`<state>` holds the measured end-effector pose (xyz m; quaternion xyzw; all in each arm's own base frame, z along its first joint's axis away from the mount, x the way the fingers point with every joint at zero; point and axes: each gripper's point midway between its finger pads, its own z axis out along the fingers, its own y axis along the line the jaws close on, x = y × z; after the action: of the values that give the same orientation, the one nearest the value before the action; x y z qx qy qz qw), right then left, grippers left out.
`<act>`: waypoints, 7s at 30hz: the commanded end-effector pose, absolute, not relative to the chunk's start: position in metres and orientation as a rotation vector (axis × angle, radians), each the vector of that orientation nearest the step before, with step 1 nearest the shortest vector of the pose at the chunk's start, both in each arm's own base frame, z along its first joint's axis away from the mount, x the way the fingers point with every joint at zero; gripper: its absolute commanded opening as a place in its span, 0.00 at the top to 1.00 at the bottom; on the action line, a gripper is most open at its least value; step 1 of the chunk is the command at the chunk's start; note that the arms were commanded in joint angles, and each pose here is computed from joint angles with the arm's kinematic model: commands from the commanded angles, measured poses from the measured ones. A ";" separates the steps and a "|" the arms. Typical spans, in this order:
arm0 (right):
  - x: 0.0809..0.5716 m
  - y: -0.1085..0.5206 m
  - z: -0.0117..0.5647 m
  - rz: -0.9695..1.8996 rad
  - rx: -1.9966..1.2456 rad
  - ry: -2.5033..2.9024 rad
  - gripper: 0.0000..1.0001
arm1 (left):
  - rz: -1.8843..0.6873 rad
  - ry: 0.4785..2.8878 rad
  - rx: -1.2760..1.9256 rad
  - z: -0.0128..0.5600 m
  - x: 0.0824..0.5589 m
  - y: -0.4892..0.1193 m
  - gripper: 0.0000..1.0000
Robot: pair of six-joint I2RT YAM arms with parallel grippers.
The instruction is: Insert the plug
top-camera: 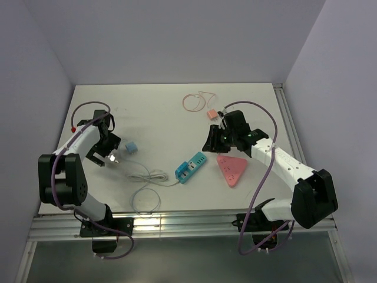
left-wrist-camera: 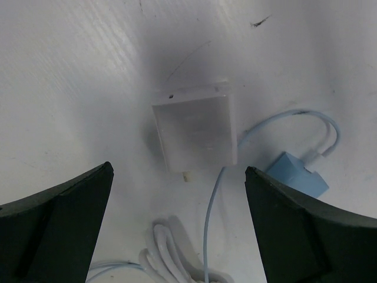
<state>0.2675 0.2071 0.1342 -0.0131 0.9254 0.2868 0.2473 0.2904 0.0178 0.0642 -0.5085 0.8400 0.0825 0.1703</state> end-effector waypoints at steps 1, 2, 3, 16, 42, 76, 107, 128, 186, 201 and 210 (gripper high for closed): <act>0.274 0.214 0.145 0.829 -0.075 2.464 0.52 | 0.218 2.333 -1.509 0.055 0.298 0.019 0.01; 0.274 0.214 0.144 0.832 -0.073 2.464 0.52 | 0.232 2.326 -1.530 0.050 0.298 0.020 0.01; 0.274 0.214 0.146 0.836 -0.075 2.458 0.52 | 0.252 2.308 -1.568 0.046 0.296 0.030 0.01; 0.276 0.210 0.149 0.804 -0.048 2.454 0.53 | 0.211 2.341 -1.629 0.007 0.289 0.034 0.64; 0.237 0.380 0.320 1.144 -0.350 1.671 0.26 | -1.191 2.060 -0.979 0.293 0.276 -0.154 1.00; 0.248 0.407 0.313 1.069 -0.168 1.615 0.29 | -1.301 2.137 -1.023 0.286 0.254 -0.181 1.00; 0.263 0.423 0.281 1.101 -0.099 1.777 1.00 | -1.343 2.102 -0.799 0.304 0.255 -0.189 0.33; 0.199 0.301 0.309 1.710 -0.601 1.857 1.00 | -1.477 1.791 0.454 0.350 0.191 -0.230 0.10; 0.156 0.317 0.352 1.934 -0.732 1.641 1.00 | -1.645 1.781 0.635 0.349 0.159 -0.277 0.57; 0.164 0.319 0.356 1.955 -0.656 1.636 1.00 | -1.658 1.779 0.640 0.345 0.151 -0.274 0.46; 0.162 0.319 0.358 1.963 -0.654 1.628 1.00 | -1.680 1.790 0.624 0.344 0.156 -0.277 1.00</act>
<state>0.1636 0.3188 0.3387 -0.2336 0.6246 0.7110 0.2232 0.1563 -0.2743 0.3332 0.2144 0.6962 -0.6237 0.2835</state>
